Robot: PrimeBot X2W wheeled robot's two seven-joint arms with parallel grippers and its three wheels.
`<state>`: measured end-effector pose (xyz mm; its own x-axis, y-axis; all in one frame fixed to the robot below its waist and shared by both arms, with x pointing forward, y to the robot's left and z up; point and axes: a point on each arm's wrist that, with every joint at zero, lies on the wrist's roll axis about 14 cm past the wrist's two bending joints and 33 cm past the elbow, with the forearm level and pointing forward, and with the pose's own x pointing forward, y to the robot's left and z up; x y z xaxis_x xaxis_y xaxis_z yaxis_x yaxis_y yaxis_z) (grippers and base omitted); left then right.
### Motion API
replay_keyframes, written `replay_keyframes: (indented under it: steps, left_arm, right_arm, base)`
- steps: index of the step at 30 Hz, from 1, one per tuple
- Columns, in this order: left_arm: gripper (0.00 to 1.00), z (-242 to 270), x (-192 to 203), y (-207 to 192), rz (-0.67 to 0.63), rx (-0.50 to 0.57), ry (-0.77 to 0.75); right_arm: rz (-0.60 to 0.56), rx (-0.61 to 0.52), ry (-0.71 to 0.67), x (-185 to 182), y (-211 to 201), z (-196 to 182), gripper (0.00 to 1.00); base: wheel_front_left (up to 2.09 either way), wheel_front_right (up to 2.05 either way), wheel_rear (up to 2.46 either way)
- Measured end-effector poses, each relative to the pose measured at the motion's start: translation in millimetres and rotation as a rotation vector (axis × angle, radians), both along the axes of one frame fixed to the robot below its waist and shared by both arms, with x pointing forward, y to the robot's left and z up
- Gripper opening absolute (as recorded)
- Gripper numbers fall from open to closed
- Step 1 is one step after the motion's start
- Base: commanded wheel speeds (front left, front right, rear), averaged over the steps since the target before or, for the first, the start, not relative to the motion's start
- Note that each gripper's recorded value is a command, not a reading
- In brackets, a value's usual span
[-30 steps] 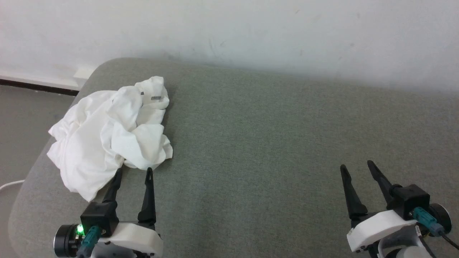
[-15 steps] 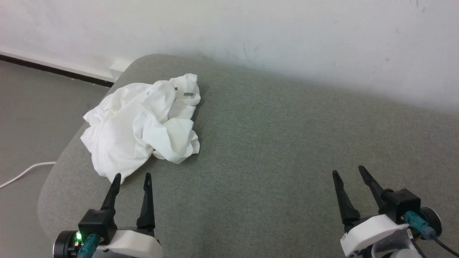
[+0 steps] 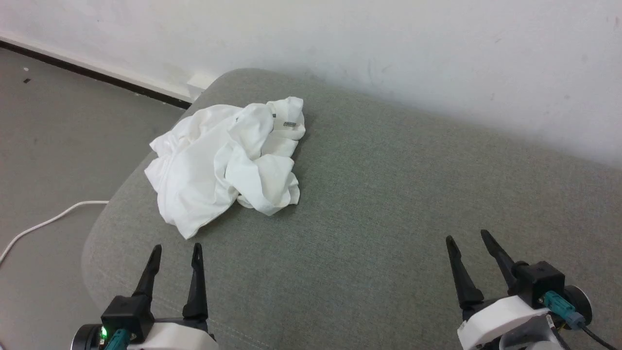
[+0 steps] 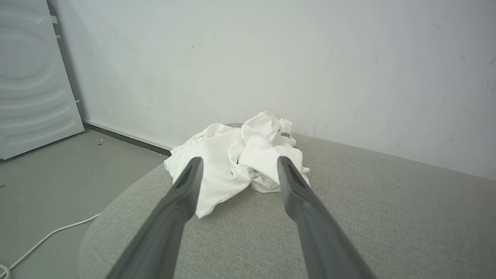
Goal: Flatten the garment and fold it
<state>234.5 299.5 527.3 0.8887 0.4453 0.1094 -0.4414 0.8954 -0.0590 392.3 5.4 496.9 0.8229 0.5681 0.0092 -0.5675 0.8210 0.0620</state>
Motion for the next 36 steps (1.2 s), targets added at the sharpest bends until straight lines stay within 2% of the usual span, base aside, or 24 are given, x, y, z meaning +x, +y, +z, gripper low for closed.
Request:
replay_keyframes:
  steps: [36]
  left_arm:
    - [1.0, -0.9, -54.9, 23.4, 0.161, -0.033, -0.062]
  right_arm:
    - [0.152, 0.006, 0.008, -8.1, 52.9, -12.9, 1.0]
  base:
    - [0.0, 0.0, 0.0]
